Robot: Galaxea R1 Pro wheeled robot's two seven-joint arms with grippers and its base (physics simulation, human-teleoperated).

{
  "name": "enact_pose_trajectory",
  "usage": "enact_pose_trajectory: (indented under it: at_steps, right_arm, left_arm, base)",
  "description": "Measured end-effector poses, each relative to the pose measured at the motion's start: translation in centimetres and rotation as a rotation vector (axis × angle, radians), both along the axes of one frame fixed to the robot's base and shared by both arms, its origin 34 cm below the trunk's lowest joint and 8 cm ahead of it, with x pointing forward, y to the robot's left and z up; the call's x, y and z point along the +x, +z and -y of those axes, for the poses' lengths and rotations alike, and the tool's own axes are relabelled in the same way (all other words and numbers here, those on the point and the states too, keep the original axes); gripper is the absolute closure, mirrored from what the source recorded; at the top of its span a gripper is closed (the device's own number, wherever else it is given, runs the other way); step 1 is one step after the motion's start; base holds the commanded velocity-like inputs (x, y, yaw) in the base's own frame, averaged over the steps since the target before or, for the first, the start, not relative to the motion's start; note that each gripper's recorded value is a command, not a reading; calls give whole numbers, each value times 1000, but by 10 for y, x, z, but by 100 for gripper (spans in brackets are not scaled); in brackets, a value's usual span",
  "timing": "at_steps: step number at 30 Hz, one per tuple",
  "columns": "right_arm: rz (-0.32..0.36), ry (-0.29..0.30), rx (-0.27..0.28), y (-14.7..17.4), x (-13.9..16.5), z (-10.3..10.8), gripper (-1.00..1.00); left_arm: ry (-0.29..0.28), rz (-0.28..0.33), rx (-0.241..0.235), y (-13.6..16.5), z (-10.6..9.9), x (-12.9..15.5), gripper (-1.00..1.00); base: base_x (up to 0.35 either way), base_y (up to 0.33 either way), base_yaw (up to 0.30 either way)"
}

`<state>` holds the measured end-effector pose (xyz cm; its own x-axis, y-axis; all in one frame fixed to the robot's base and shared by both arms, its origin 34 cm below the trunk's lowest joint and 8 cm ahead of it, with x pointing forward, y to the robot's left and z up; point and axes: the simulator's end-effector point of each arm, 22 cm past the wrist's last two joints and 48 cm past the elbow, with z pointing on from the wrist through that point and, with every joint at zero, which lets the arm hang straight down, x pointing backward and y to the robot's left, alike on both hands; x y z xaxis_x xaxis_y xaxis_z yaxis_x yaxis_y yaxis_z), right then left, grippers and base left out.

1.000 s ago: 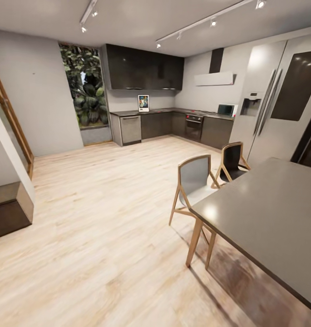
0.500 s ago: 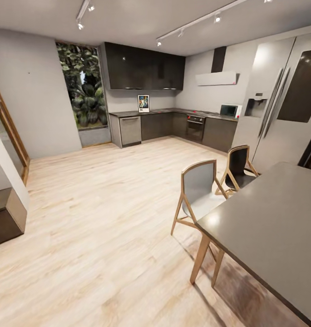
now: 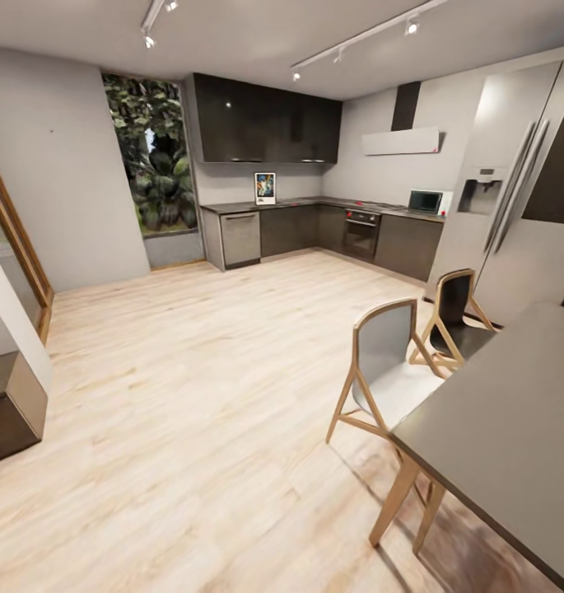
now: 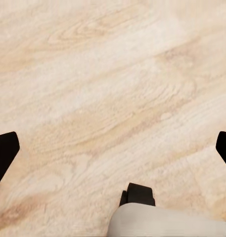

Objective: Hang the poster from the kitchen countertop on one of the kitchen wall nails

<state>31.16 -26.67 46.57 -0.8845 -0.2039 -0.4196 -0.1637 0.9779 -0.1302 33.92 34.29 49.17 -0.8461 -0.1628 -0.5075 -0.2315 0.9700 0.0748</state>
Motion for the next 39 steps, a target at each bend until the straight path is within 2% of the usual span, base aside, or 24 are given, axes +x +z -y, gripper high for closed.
enact_pose_trajectory:
  at_steps: [13, 24, 39]
  right_arm:
    - [2, -4, 4, 0, 1, -3, -100]
    - [3, -15, 2, 0, 1, -2, -100]
    - [0, -12, -4, 0, 0, 4, -100]
  left_arm:
    - [0, 0, 0, 0, 0, 0, -100]
    - [0, -3, 1, -1, 0, -1, -100]
    - [0, -4, 2, -1, 0, -1, -100]
  base:
    - [233, 263, 21]
    - [131, 28, 201]
    - [322, 87, 21]
